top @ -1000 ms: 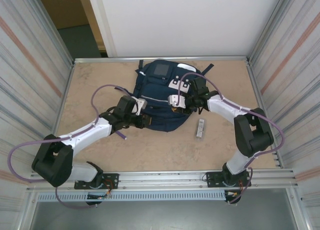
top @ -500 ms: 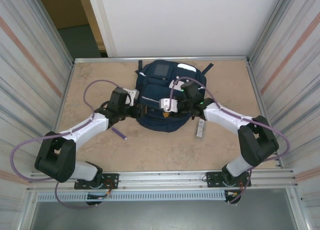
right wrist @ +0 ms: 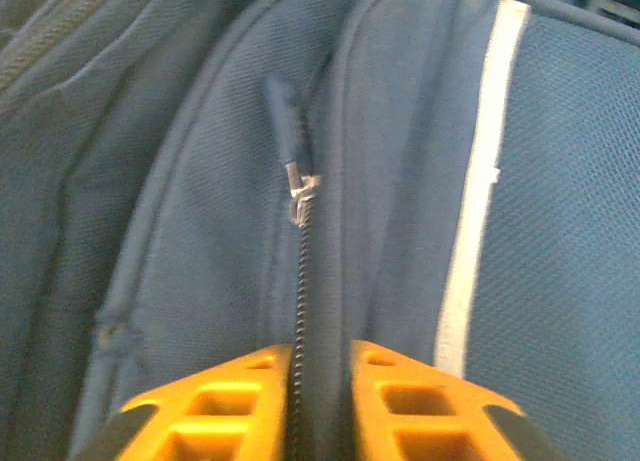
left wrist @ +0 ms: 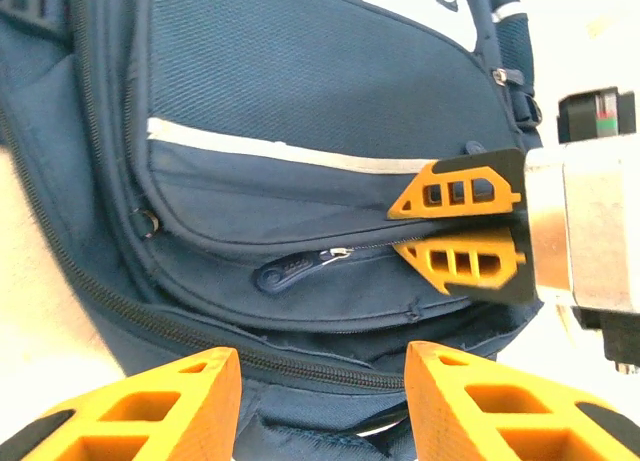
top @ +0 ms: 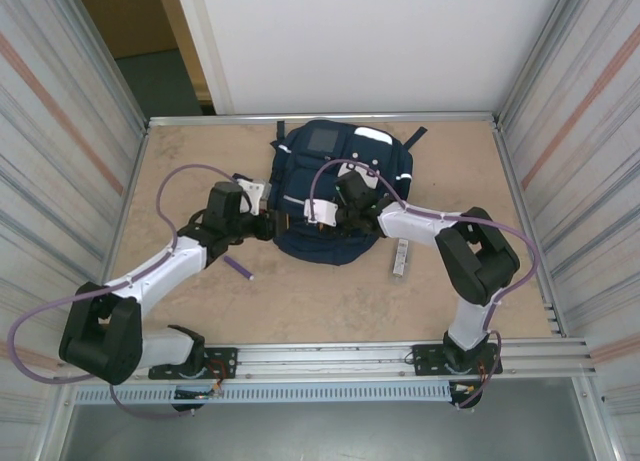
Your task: Pack the student bag
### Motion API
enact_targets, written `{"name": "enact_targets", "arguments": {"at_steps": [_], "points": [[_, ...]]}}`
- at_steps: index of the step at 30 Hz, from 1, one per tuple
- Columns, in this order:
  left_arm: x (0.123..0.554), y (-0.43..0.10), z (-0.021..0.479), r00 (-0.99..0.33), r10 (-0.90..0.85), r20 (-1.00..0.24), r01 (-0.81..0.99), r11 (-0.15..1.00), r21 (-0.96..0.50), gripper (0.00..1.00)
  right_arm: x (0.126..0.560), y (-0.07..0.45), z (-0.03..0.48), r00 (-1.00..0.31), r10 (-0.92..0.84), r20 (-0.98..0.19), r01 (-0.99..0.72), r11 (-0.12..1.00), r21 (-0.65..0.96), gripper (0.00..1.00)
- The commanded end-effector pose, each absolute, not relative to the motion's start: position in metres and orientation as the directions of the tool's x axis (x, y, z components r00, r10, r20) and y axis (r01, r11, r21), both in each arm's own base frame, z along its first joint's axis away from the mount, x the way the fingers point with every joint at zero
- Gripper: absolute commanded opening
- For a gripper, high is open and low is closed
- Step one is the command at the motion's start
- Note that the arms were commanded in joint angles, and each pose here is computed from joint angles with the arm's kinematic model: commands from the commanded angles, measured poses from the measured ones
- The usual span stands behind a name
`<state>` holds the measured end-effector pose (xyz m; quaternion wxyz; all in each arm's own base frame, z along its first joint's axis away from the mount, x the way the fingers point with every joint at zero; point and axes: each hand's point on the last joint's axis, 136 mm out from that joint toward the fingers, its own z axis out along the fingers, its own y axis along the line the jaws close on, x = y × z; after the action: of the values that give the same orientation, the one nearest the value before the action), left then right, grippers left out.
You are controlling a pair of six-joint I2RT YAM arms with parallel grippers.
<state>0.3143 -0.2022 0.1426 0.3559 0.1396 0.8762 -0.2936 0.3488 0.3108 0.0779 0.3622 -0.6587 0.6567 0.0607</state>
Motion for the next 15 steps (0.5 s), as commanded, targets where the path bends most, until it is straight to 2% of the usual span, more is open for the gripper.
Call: {"name": "enact_targets", "arguments": {"at_steps": [1, 5, 11, 15], "points": [[0.307, -0.227, 0.164, -0.519, 0.169, -0.838, 0.670, 0.689, -0.277, 0.46, 0.354, 0.309, 0.111, 0.165, -0.761, -0.627, -0.906, 0.134, -0.401, 0.09], [0.288, -0.261, 0.163, -0.280, 0.388, -0.878, 0.841, 0.540, -0.030, 0.48, 0.345, 0.301, 0.148, 0.221, -0.667, -0.711, -0.931, 0.073, -0.358, 0.06], [0.312, -0.268, 0.169, -0.246, 0.424, -0.872, 0.846, 0.533, 0.020, 0.47, 0.348, 0.286, 0.182, 0.212, -0.586, -0.782, -0.947, 0.074, -0.312, 0.06], [0.317, -0.281, 0.162, -0.202, 0.453, -0.868, 0.887, 0.461, 0.034, 0.46, 0.346, 0.281, 0.193, 0.203, -0.554, -0.808, -0.952, 0.080, -0.294, 0.06]]}}
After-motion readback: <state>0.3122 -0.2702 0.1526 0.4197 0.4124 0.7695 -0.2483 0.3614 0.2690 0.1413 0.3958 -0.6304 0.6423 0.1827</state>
